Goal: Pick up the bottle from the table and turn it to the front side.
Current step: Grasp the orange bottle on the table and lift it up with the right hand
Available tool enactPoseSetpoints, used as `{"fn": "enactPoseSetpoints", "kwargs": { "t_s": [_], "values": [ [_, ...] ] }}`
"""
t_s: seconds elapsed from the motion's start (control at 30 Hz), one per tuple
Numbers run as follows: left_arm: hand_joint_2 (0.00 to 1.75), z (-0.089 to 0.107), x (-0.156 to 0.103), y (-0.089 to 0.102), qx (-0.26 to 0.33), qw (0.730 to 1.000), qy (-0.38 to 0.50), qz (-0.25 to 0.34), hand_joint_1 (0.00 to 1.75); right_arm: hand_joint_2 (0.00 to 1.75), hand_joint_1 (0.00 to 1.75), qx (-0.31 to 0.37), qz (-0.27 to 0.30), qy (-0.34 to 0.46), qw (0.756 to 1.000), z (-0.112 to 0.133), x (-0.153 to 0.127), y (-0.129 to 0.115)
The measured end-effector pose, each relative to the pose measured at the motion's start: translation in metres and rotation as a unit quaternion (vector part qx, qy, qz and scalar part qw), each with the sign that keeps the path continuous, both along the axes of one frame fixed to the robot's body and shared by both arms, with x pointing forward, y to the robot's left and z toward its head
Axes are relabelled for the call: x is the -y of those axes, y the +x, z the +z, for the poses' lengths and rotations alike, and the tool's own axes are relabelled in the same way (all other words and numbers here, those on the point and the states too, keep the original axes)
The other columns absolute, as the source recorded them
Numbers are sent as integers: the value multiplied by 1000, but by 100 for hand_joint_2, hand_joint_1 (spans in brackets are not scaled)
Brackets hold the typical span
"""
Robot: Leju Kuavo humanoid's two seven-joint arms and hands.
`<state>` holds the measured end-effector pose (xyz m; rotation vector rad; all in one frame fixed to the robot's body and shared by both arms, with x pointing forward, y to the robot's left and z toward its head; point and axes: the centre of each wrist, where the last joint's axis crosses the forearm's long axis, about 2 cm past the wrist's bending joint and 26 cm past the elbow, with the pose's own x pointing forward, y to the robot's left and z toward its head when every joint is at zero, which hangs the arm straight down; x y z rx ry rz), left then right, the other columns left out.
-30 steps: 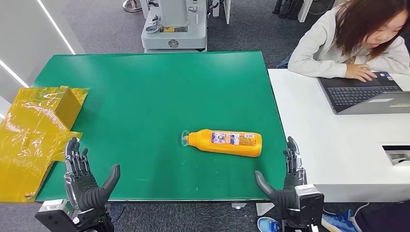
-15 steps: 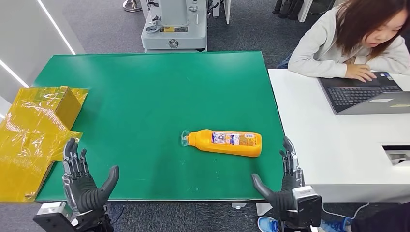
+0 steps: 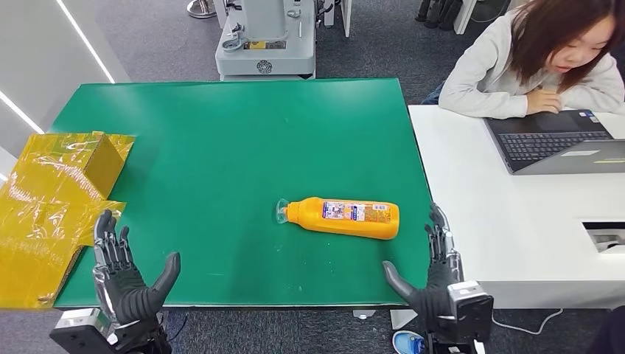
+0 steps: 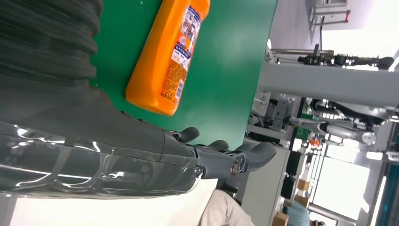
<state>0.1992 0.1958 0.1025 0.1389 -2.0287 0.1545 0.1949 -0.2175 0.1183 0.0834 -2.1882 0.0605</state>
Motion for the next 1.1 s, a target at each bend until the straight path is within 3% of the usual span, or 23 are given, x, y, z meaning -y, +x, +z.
{"fn": "enactPoseSetpoints", "kwargs": {
  "t_s": [0.43, 0.6, 0.77, 0.97, 1.1],
  "values": [
    [175, 1, 3, 1, -4, 1000, -2, -9, 0, 175, 0, 6, 6, -5, 1000, 2, -1, 11],
    [175, 7, 9, 10, 10, 999, -2, -35, 0, 175, 0, 21, -23, -73, 997, 6, 0, 23],
    [175, 11, 25, 34, 26, 995, -1, -98, 0, 175, 0, 13, -44, -211, 976, 13, 1, 64],
    [175, 18, 52, 71, 38, 985, -1, -170, 0, 175, 0, -46, 38, -362, 930, 17, 1, 135],
    [175, 21, 59, 84, 37, 981, 1, -191, 0, 175, 0, -96, 94, -432, 892, 16, -1, 170]
  ]
}}
